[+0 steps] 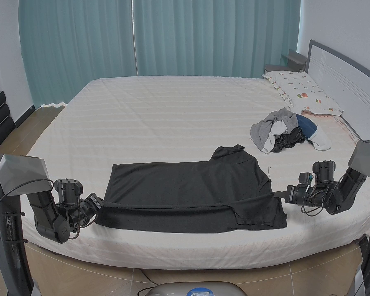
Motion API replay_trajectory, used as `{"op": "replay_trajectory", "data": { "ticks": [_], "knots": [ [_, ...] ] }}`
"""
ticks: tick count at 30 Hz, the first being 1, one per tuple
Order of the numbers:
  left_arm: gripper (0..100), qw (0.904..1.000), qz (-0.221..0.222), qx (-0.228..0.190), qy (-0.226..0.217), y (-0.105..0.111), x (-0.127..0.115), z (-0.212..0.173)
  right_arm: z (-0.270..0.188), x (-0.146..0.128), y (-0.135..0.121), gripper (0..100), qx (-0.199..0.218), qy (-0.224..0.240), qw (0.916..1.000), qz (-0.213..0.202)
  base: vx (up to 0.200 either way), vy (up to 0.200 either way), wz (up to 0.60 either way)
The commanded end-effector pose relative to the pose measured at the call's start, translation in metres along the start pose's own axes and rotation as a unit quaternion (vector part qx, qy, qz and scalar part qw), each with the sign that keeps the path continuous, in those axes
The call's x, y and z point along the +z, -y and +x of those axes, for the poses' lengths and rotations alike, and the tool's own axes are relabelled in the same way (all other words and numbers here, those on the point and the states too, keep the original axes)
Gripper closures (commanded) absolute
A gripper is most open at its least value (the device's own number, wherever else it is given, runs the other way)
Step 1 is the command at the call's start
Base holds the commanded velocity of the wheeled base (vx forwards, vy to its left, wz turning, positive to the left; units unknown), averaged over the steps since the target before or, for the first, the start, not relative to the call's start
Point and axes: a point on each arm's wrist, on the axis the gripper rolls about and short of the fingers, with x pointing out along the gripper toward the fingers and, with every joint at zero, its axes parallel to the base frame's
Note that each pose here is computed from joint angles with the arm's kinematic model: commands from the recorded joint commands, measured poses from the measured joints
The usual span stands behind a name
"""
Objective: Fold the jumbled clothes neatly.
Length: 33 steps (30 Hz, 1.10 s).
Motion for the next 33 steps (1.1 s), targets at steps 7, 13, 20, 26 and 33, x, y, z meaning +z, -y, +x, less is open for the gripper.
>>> {"op": "replay_trajectory", "data": {
  "ticks": [7, 13, 20, 26, 33],
  "knots": [
    [100, 1.0000, -0.001, 0.006, -0.004, -0.004, -0.008, 0.021, 0.027, -0.013, 0.008, 100, -0.019, -0.015, 0.9997, 0.001, 0.000, 0.000, 0.00],
    [100, 0.9999, -0.017, -0.001, 0.001, 0.000, -0.006, 0.025, 0.027, -0.013, 0.008, 100, -0.019, -0.015, 0.9997, 0.003, 0.000, 0.000, 0.00],
    [0, 0.9986, -0.051, -0.008, 0.010, 0.003, -0.002, 0.028, 0.030, -0.011, 0.008, 0, -0.019, -0.009, 0.9993, 0.030, 0.000, 0.000, 0.00],
    [0, 0.9978, -0.063, -0.010, 0.018, 0.003, 0.002, 0.029, 0.019, 0.001, 0.005, 0, -0.013, 0.026, 0.9988, 0.041, 0.000, 0.000, 0.00],
    [0, 0.9889, -0.141, -0.024, 0.040, 0.008, 0.018, 0.023, -0.014, 0.004, -0.013, 0, -0.008, 0.059, 0.9950, 0.080, 0.000, 0.000, 0.00]
  ]
}}
